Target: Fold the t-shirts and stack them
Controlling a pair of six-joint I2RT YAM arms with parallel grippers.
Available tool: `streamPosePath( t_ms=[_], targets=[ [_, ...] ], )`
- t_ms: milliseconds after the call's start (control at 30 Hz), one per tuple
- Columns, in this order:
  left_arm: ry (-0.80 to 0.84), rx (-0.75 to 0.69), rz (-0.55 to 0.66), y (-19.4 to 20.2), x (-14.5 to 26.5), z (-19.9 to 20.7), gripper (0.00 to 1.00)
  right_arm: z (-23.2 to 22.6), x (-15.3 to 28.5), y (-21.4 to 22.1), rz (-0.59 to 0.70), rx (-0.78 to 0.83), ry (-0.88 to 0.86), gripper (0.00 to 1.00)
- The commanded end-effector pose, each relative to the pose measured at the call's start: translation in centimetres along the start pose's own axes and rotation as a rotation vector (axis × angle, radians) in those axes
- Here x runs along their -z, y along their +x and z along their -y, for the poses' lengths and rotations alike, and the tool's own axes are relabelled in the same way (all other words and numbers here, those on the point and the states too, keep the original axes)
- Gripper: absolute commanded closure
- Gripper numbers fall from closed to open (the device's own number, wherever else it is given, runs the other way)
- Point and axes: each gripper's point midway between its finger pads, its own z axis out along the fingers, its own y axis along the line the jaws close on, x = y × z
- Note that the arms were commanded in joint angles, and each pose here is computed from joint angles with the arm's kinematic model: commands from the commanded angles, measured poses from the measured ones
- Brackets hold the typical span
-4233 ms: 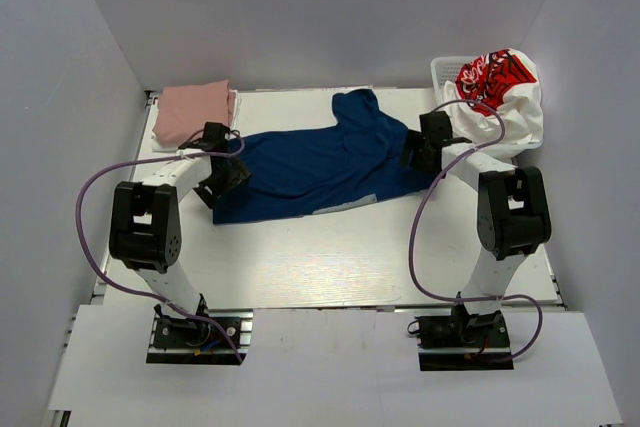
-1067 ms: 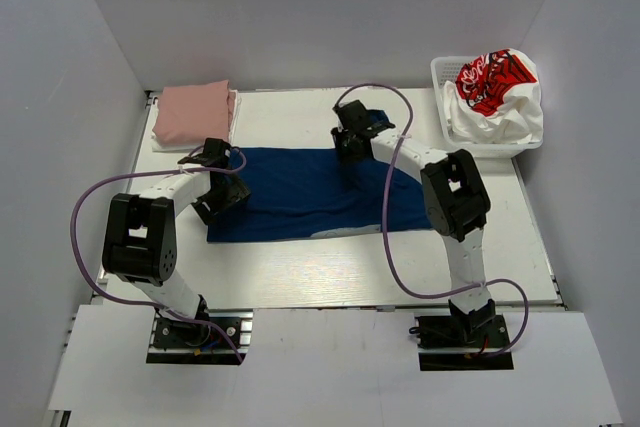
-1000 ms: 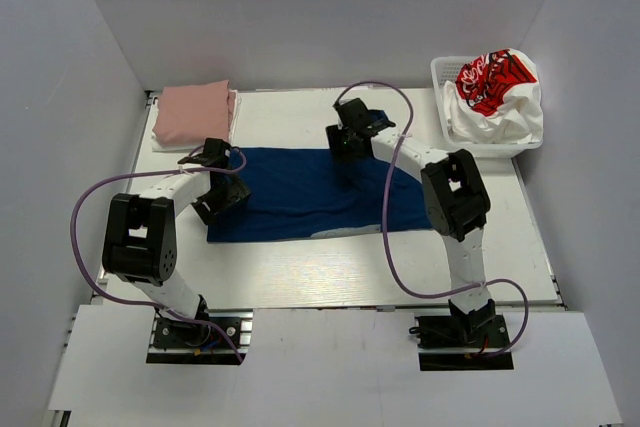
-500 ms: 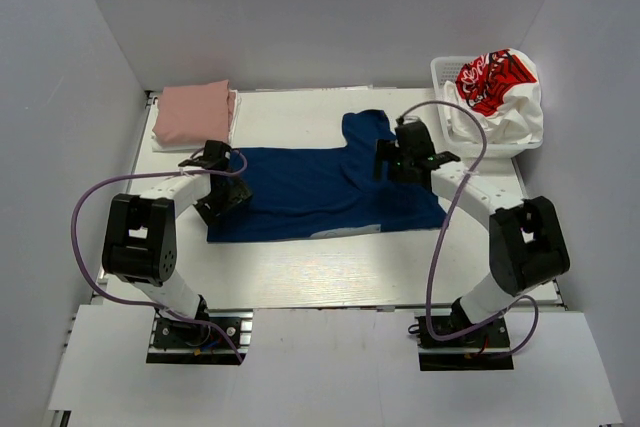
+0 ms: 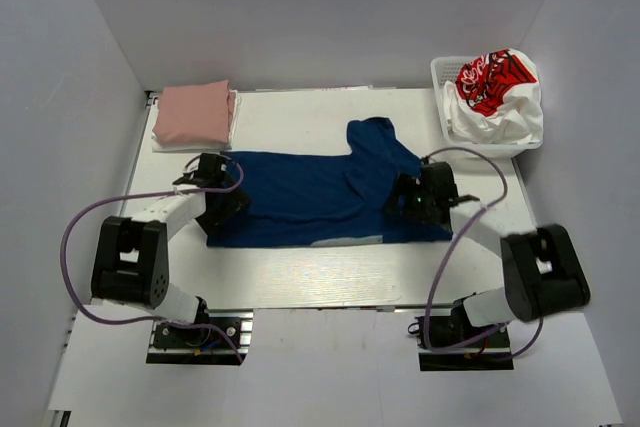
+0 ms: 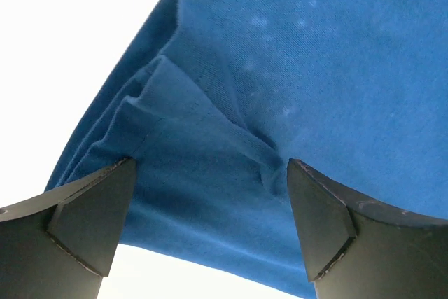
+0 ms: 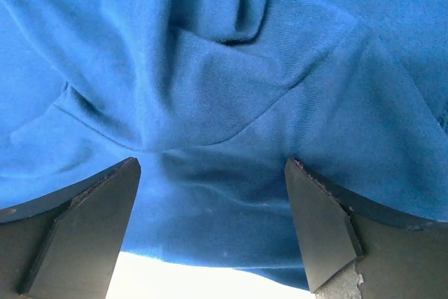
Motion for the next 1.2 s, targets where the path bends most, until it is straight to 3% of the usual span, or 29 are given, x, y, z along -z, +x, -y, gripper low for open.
streamPosePath(
  t_ms=[0,100,233,400,600,733,767,933,1167],
  targets=[
    [-0.105,0.025,-0.164,5.5,0.4,-4.5,0.00,3.1,2.6,6.6,-0.121,-0.080,0.083,0.10],
    [-0.122,0.033,-0.221,8.0,1.6,-6.3,0.00,4.3,4.7,9.1,-0.125,-0.095,0.094,0.10],
    [-0.052,0.059,-0.154,6.8,3.1,-5.4,0.00,3.3,6.2,7.9,-0.074,0.002,0.038,0.10],
    [0.041,0.056,0.024,0.0,5.5,-0.7,0.00,0.3,7.9,-1.8,0.169,0.148,0.033,0.10],
    [-0.052,0.062,0.139,-7.5,5.6,2.5,0.00,-2.7,7.0,-11.4,0.330,0.176,0.069,0.10],
    [-0.132,0.043,0.138,-10.6,2.8,4.6,0.00,-3.3,4.4,-15.0,0.328,0.168,0.110,0.10],
    [-0.133,0.042,0.137,-11.0,2.3,5.0,0.00,-2.3,2.9,-14.1,0.283,0.166,0.138,0.10],
    [-0.188,0.034,0.152,-12.9,-0.1,5.5,0.00,-5.1,1.8,-19.8,0.330,0.194,0.082,0.10],
    [-0.264,0.058,0.141,-13.5,-2.9,4.5,0.14,-4.2,-2.9,-19.6,0.210,0.270,0.106,0.10]
  ],
)
